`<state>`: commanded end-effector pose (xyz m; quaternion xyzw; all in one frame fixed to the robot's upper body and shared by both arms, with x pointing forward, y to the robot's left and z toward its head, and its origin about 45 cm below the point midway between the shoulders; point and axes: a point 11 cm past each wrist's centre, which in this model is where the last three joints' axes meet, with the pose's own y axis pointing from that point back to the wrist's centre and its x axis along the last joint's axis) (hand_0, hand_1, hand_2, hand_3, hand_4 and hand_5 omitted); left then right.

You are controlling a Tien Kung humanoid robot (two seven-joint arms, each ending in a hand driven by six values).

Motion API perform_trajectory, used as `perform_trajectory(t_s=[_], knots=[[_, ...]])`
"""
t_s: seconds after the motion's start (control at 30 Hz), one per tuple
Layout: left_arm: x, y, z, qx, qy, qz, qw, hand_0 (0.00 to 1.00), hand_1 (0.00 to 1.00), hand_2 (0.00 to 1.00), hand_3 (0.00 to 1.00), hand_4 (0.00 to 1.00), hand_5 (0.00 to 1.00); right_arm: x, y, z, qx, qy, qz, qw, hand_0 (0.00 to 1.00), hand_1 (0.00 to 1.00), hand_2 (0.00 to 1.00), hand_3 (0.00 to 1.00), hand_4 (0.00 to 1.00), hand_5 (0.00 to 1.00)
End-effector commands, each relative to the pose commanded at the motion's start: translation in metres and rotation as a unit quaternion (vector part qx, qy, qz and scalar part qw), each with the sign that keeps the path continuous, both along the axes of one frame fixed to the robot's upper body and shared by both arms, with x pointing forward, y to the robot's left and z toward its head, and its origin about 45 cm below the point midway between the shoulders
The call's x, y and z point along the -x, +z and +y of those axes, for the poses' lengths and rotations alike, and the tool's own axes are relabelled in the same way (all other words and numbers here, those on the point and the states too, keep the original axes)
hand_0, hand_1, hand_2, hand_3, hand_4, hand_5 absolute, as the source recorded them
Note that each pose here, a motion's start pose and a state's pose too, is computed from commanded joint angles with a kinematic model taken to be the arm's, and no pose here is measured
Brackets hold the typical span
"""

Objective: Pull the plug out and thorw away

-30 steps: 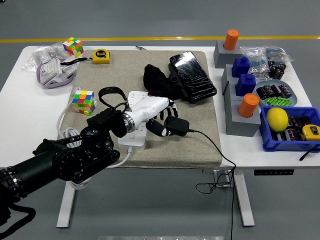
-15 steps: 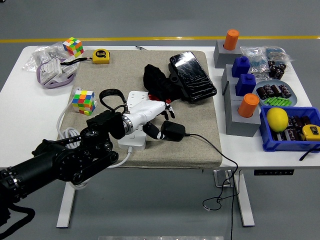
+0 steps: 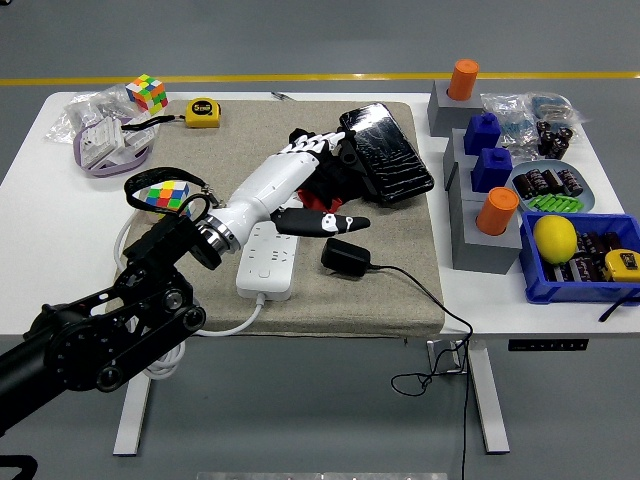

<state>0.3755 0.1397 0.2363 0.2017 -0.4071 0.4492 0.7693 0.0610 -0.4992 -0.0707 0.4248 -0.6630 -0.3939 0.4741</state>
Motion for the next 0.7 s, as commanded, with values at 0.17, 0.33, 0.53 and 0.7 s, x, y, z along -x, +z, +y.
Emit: perform_trajectory(t_s=[0.17, 0.33, 0.53, 0.7], knots=[[0.0074, -0.021, 0.028, -0.030, 0.034, 0.033, 0.998, 0.201, 0.136, 0.216, 0.857, 0.541, 0.002, -0.003, 0.001, 0.000, 0.000, 0.000, -0.003, 1.000, 0.619, 0.651, 0.683, 0.631, 0.983, 0.527], [0.0202, -0.052, 0.050, -0.073, 0.057, 0.091, 0.991, 0.089, 0.046, 0.122, 0.853, 0.410, 0.002, -0.006, 0.001, -0.001, 0.001, 0.002, -0.005, 1.000, 0.619, 0.651, 0.683, 0.631, 0.983, 0.526], [0.0346, -0.072, 0.063, -0.104, 0.073, 0.150, 0.980, 0.068, 0.043, 0.116, 0.849, 0.429, 0.002, -0.004, 0.001, -0.001, 0.002, 0.003, -0.002, 1.000, 0.619, 0.651, 0.683, 0.631, 0.983, 0.526], [0.0418, -0.075, 0.064, -0.125, 0.071, 0.163, 0.976, 0.052, 0.040, 0.115, 0.834, 0.469, 0.002, -0.002, 0.002, -0.002, 0.002, 0.002, -0.001, 1.000, 0.619, 0.651, 0.683, 0.630, 0.983, 0.525]])
